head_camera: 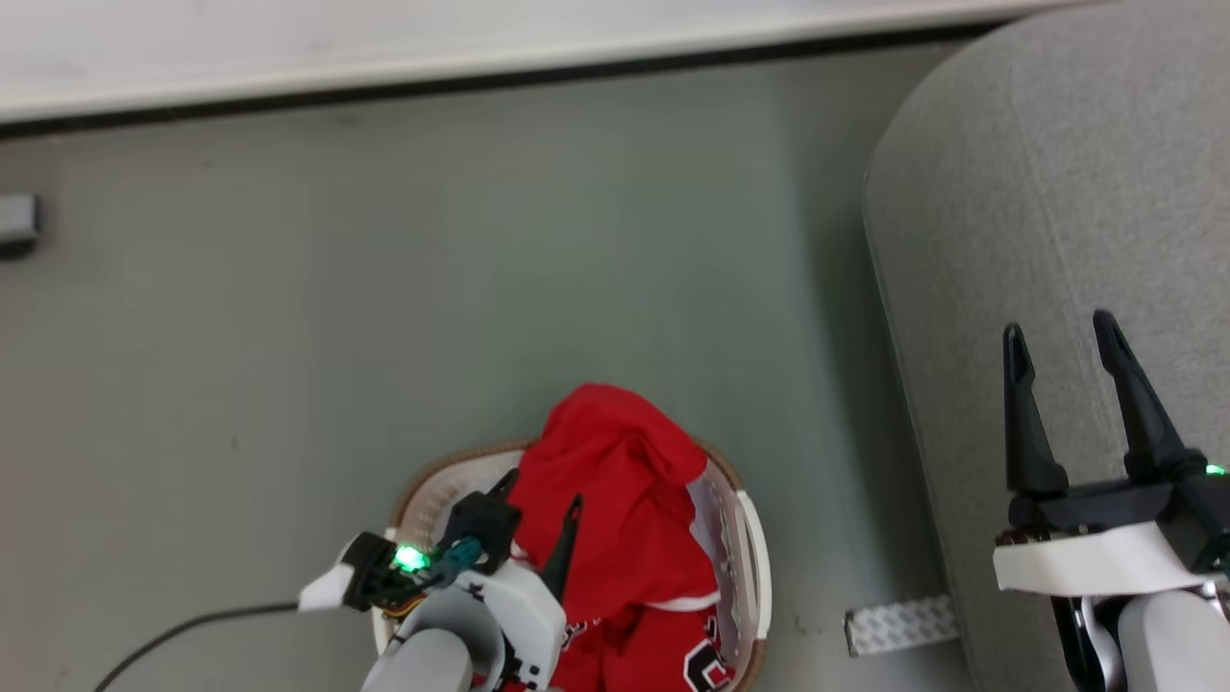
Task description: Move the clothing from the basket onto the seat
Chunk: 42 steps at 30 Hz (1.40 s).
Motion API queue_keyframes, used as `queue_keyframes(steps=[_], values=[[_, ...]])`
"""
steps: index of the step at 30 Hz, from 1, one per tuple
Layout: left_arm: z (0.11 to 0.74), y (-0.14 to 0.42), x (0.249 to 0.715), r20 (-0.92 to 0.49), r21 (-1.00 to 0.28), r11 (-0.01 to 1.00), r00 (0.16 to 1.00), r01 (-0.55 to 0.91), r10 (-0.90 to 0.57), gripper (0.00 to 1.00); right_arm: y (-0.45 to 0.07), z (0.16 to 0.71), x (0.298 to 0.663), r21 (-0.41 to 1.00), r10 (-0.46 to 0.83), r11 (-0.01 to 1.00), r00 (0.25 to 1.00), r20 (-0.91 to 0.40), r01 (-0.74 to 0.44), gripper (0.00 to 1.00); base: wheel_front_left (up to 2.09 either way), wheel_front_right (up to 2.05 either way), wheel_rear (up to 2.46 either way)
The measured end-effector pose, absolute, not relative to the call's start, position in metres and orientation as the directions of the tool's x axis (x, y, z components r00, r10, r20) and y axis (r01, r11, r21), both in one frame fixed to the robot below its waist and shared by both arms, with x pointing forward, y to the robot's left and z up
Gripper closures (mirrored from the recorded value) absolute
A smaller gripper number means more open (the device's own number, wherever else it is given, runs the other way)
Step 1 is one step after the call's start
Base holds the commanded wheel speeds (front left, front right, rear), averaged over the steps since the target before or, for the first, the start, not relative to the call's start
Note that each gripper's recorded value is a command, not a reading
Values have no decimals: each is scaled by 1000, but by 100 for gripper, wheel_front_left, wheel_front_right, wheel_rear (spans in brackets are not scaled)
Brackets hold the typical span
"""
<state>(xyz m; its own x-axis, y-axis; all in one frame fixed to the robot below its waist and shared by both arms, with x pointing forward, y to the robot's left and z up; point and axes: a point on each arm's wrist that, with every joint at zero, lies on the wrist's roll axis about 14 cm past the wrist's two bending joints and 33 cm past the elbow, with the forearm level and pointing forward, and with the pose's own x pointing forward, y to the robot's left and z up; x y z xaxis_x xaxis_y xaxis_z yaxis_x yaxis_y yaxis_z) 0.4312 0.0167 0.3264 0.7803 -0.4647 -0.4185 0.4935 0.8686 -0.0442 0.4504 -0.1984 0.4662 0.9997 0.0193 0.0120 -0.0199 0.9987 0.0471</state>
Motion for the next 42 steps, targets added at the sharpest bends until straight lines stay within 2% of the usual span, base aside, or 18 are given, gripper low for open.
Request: queue_keyframes(steps=[6, 13, 20, 25, 26, 28, 36, 42], values=[[263, 7, 416, -599, -96, 834, 638, 543, -484, 0, -191, 443, 472, 50, 46, 998, 999, -23, -45, 0, 0, 0, 0], [210, 8, 398, -733, -169, 844, 508, 509, -452, 0, -192, 418, 486, 52, 49, 998, 997, -63, -46, 0, 0, 0, 0], [175, 4, 398, -787, -182, 837, 434, 516, -439, 0, -197, 396, 496, 59, 40, 998, 995, -92, -35, 0, 0, 0, 0], [154, 1, 403, -803, -180, 833, 411, 522, -431, 0, -199, 374, 498, 61, 36, 998, 990, -134, -28, 0, 0, 0, 0], [151, 1, 403, -803, -181, 831, 409, 526, -434, 12, -199, 372, 499, 61, 36, 998, 990, -138, -28, 0, 0, 0, 0], [148, -3, 404, -794, -185, 824, 413, 535, -446, 98, -202, 369, 498, 61, 29, 998, 989, -148, -20, 0, 0, 0, 0], [169, -7, 409, -751, -215, 824, 451, 524, -482, 100, -211, 386, 491, 69, 0, 998, 992, -126, 8, 0, 0, 0, 0], [209, -4, 402, -692, -249, 840, 518, 482, -502, 100, -218, 405, 466, 80, -35, 996, 992, -120, 45, 0, 0, 0, 0]])
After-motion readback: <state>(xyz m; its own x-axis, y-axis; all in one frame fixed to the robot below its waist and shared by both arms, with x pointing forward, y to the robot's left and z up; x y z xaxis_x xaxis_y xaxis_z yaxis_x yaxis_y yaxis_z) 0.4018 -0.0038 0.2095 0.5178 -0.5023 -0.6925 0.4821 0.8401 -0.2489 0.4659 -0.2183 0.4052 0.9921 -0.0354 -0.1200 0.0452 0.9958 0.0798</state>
